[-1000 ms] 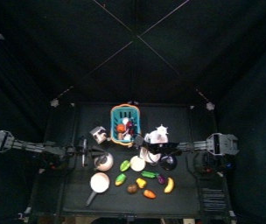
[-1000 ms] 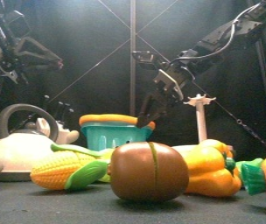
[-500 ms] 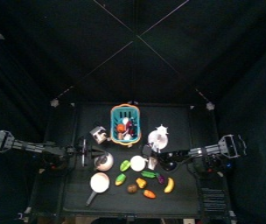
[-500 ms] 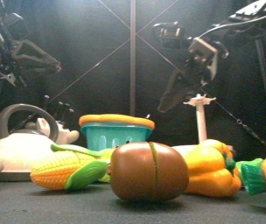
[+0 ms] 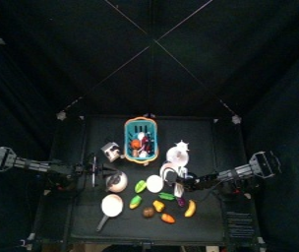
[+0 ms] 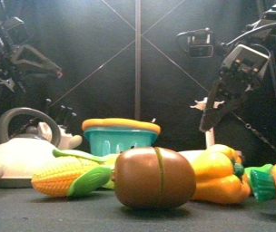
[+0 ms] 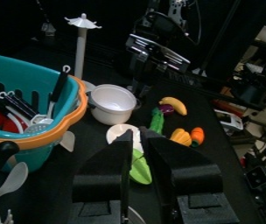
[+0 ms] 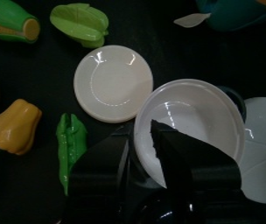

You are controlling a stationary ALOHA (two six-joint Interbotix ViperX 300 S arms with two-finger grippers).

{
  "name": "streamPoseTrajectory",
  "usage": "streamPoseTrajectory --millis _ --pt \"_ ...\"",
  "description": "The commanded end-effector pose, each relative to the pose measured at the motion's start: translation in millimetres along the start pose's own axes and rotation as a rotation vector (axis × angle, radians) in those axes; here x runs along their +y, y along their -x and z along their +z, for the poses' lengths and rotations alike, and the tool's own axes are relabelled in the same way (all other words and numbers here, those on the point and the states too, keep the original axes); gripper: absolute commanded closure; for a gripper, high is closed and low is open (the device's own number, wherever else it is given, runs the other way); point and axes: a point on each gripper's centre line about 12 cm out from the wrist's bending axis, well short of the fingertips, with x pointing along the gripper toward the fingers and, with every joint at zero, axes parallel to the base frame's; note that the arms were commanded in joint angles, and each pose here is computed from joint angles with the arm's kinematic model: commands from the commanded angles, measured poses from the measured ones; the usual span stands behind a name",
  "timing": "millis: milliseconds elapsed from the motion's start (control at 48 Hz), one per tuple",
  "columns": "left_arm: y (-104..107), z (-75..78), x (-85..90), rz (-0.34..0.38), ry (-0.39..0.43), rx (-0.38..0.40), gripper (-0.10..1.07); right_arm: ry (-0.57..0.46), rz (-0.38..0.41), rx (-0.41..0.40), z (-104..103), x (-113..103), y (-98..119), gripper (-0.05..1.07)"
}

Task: Grab pot

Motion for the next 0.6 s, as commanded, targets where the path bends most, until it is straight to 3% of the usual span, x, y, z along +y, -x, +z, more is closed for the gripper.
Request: streamPoseTrajectory --millis 0,583 --pt "-1.3 3.5 -0.5 0.000 0.003 -0.014 0.39 -0.002 0.005 -0.001 1.6 2.4 -0.2 0.36" --pt "-0.6 1.8 0.2 0.003 0.005 -0.010 0.39 -0.017 0.007 0.054 -7.9 6.8 -14.2 0.35"
